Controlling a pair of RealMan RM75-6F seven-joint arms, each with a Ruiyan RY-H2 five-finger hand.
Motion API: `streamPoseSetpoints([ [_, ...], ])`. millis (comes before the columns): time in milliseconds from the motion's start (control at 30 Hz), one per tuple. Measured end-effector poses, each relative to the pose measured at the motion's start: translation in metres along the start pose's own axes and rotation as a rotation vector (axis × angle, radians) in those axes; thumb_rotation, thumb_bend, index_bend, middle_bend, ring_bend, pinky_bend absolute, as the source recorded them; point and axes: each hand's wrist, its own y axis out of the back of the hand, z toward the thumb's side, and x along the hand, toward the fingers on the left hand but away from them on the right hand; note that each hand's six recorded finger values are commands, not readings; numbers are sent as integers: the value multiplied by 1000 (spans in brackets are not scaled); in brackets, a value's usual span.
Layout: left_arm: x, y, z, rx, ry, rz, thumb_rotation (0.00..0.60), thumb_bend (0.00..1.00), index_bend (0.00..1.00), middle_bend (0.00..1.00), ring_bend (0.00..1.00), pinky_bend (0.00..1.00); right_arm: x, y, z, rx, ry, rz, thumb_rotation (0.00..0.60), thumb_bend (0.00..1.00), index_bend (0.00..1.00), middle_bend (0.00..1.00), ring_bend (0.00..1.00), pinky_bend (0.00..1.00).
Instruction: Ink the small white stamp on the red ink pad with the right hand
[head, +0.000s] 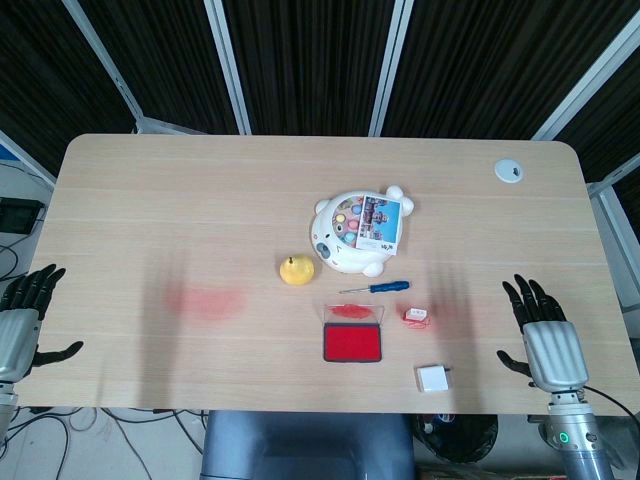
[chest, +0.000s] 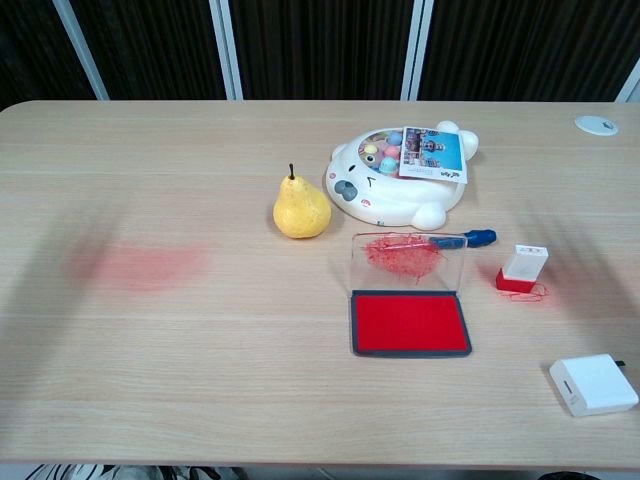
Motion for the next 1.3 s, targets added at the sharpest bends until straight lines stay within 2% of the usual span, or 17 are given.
streamPoseSetpoints([
  [200, 1, 1, 1, -3, -6, 1, 600, 0, 0, 0, 0, 0, 0, -1, 7, -28, 10, 16, 600, 110, 0, 0, 0, 182],
  [400, 2, 2, 0, -13, -6, 7, 600, 0, 0, 0, 0, 0, -2, 1, 28, -54, 50, 28, 600, 132, 2, 6, 0, 185],
  [600, 4, 3, -2, -9, -7, 6, 600, 0, 0, 0, 0, 0, -14, -6, 54, -55, 90, 65, 600, 201, 122, 136, 85, 221],
  [900, 7, 4, -4, -12, -1, 5, 600, 0, 0, 0, 0, 0, -47, -36, 102, -51, 127, 154, 600, 214, 247, 250, 174, 237],
  [1033, 7, 4, -4, -13, -2, 3, 600, 0, 0, 0, 0, 0, -59, -52, 118, -45, 128, 184, 600, 219, 272, 264, 184, 237],
  [1300, 7, 3, -4, -21, -5, -10, 600, 0, 0, 0, 0, 0, -74, -71, 130, -37, 103, 220, 600, 268, 299, 284, 200, 245],
])
